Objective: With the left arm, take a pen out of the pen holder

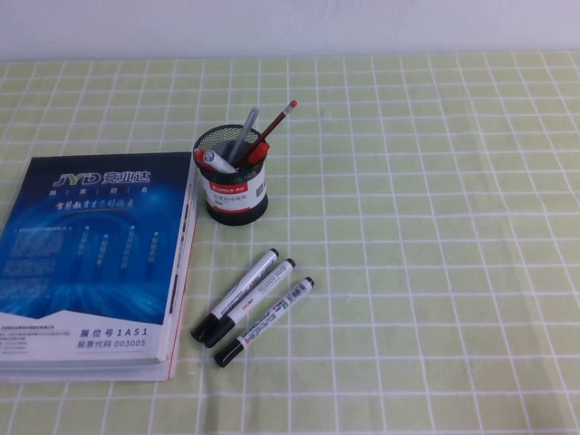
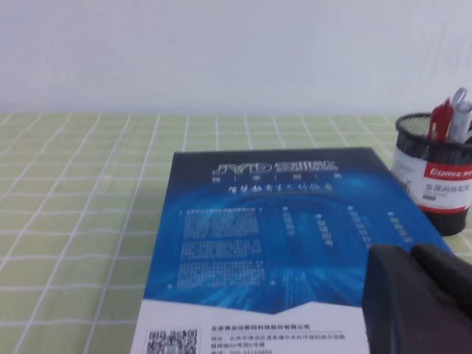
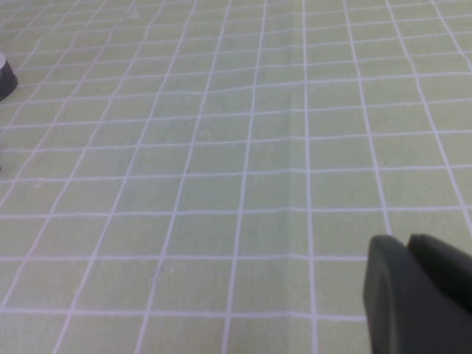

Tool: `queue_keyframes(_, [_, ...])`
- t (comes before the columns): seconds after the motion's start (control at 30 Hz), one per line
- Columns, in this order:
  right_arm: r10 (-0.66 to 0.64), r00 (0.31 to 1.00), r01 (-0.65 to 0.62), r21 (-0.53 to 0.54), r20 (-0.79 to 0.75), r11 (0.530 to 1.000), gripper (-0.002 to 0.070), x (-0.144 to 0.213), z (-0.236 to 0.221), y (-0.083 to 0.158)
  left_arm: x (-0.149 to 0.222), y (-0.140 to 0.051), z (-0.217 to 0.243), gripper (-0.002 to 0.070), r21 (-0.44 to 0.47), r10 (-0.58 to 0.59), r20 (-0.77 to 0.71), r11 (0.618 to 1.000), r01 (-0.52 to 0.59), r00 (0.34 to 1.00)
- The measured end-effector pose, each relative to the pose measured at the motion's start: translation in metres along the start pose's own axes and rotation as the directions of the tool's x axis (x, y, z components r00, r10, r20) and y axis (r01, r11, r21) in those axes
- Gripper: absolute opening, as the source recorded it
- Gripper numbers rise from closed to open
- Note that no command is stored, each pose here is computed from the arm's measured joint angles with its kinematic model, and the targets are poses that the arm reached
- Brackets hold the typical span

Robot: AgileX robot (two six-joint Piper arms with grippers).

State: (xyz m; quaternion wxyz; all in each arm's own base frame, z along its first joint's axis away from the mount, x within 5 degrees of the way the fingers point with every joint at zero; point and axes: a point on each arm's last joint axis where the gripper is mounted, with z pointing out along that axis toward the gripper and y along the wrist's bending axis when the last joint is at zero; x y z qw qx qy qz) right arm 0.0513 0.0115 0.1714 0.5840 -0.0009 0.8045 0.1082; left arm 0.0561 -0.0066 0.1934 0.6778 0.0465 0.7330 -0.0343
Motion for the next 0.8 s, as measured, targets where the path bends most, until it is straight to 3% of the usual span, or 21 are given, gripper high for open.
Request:
queue_keyframes(0.57, [0.0, 1.0, 0.0, 0.0, 0.0, 1.0, -0.0015, 0.0, 0.0, 0.0, 0.021, 0.0, -0.002, -0.0001, 0.0, -0.008, -0.213, 1.0, 0.008, 0.977])
queue_keyframes(0.8, [0.0, 1.0, 0.0, 0.0, 0.0, 1.0, -0.0015, 0.0, 0.0, 0.0, 0.022, 0.0, -0.002, -0.0001, 0.0, -0.006, -0.227, 1.0, 0.006, 0.974])
